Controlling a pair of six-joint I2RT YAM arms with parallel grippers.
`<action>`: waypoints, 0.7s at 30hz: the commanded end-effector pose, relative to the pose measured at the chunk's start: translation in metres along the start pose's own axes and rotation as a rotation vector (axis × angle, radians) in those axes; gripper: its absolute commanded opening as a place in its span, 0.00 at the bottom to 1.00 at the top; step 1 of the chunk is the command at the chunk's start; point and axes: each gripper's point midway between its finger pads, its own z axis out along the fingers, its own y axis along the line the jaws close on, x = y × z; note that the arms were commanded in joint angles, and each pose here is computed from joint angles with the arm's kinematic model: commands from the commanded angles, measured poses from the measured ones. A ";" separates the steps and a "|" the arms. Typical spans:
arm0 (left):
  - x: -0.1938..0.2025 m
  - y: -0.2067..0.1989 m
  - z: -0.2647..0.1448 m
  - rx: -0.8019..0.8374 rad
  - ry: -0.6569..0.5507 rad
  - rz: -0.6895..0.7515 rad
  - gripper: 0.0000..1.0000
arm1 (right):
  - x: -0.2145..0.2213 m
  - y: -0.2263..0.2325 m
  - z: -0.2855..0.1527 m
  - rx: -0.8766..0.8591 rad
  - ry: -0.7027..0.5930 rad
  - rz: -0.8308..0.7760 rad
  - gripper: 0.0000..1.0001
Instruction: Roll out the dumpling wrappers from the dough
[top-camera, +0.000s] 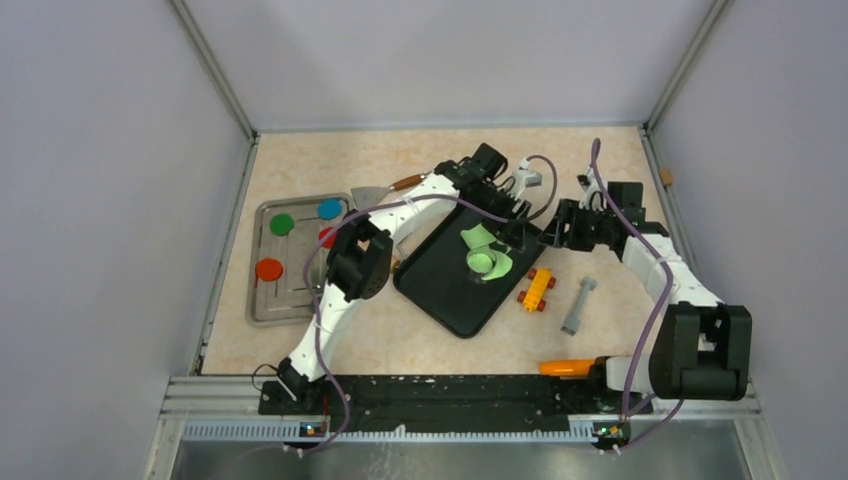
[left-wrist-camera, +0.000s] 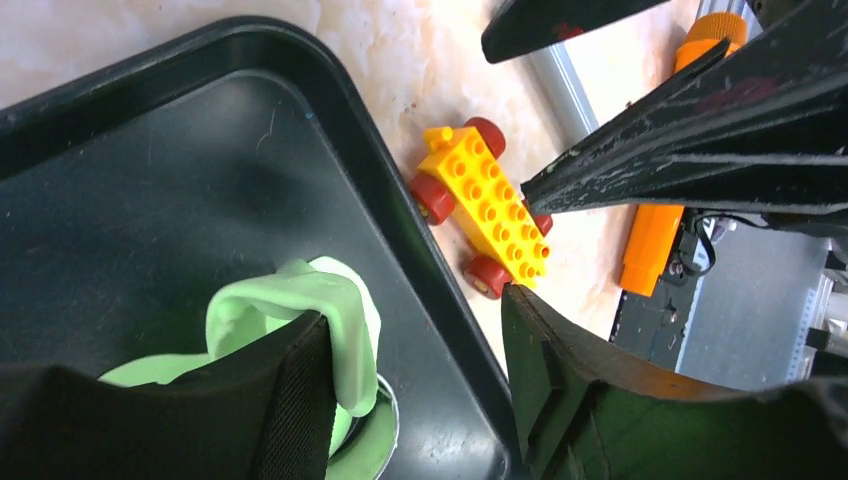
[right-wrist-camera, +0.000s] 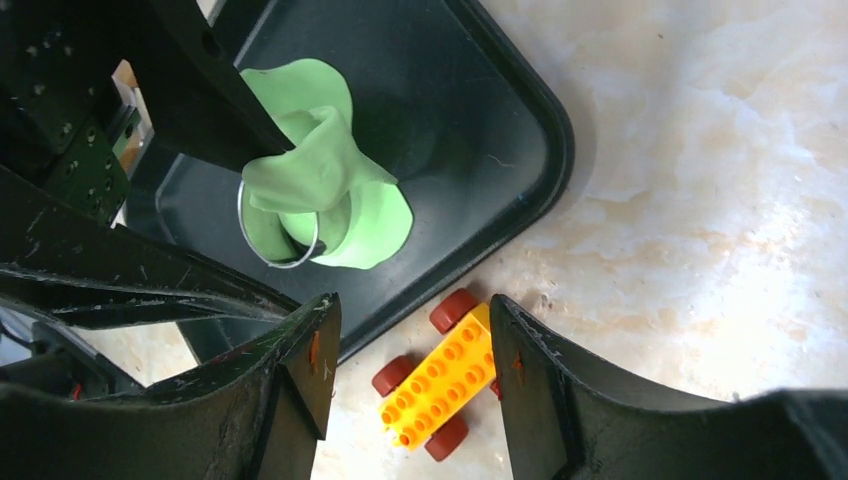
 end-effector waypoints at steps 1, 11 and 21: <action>-0.023 -0.029 -0.044 0.059 -0.041 0.121 0.62 | -0.025 0.016 0.004 -0.112 -0.049 -0.018 0.58; -0.021 -0.057 -0.077 0.286 -0.070 0.035 0.74 | -0.049 0.053 0.027 -0.362 0.000 0.005 0.73; -0.021 -0.058 -0.075 0.290 -0.068 0.060 0.76 | -0.037 0.098 0.048 -0.505 0.106 -0.014 0.80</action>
